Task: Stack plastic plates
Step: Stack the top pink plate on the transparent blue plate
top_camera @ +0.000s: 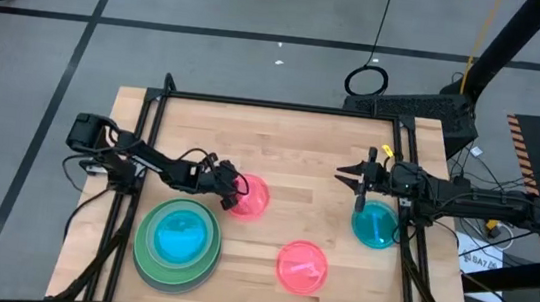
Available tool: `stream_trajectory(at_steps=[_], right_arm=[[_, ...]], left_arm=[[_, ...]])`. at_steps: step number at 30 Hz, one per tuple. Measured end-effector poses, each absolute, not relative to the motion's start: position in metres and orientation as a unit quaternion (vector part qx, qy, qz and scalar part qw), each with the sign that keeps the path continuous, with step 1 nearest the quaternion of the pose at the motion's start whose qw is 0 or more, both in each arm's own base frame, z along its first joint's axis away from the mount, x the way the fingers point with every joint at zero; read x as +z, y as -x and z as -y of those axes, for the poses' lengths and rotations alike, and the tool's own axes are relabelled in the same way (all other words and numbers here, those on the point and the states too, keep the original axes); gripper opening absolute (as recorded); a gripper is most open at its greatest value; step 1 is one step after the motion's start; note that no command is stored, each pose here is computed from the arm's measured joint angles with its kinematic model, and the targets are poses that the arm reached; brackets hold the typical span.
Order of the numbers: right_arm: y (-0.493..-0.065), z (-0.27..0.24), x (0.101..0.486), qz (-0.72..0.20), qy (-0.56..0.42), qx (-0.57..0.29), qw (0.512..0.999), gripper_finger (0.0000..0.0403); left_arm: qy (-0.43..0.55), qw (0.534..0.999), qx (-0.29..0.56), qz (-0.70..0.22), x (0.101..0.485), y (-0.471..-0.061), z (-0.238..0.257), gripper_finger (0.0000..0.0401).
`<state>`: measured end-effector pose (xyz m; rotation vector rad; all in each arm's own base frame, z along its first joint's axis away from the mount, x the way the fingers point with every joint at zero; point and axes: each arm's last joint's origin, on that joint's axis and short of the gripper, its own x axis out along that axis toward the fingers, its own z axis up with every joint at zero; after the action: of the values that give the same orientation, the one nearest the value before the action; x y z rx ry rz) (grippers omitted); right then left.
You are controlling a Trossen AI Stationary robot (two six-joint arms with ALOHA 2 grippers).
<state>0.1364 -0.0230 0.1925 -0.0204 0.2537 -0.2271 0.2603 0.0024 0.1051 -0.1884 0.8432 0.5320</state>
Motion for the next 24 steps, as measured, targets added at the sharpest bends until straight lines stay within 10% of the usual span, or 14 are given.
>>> stream_trajectory(at_steps=[24], right_arm=[[-0.136, 0.023, 0.192, -0.126, 0.009, -0.113, 0.985, 0.0089]], left_arm=[[0.160, 0.876, 0.285, -0.356, 0.120, -0.259, -0.003, 0.0006]])
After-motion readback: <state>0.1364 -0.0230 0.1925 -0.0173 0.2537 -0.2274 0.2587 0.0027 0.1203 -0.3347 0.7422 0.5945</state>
